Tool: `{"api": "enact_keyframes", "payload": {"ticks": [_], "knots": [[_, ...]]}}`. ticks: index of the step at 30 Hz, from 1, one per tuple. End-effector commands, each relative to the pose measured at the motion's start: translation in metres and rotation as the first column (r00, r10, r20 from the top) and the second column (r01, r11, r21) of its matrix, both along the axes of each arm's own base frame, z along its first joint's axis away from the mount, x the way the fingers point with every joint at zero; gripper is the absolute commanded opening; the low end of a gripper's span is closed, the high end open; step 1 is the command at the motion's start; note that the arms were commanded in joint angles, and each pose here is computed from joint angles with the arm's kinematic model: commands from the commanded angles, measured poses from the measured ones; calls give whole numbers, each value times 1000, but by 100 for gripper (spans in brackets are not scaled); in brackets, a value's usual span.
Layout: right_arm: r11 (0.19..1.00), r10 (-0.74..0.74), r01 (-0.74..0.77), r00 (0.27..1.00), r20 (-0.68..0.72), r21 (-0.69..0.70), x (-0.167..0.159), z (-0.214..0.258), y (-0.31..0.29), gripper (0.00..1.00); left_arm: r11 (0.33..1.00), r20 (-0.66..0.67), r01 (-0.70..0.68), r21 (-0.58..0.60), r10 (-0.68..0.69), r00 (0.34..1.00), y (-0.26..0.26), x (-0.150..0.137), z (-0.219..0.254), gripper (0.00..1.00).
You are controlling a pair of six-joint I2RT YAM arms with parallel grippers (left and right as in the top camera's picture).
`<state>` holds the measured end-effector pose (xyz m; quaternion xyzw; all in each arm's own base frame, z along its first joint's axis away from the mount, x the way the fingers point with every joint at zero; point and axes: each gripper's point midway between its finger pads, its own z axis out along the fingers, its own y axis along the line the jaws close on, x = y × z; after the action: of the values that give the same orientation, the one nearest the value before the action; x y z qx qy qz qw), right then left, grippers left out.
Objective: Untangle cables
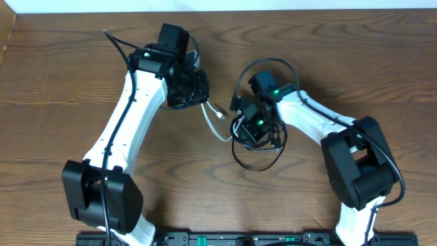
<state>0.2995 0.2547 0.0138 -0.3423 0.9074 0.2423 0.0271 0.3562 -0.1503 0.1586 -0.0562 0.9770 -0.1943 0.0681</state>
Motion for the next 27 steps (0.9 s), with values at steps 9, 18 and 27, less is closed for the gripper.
{"api": "enact_keyframes", "payload": {"ticks": [9, 18, 27], "knots": [[999, -39, 40, 999, 27, -36, 12, 2, -3, 1, 990, -4, -13, 143, 14, 1000, 24, 3, -18, 31], [986, -166, 165, 986, -12, -13, 30, 23, -8, 44, 996, -98, 89, -16, -90, 991, -3, -24, -21, 66], [926, -373, 372, 928, 15, 61, 85, 95, -56, 42, 984, -58, 175, -35, -177, 983, -29, -29, -45, 66]]}}
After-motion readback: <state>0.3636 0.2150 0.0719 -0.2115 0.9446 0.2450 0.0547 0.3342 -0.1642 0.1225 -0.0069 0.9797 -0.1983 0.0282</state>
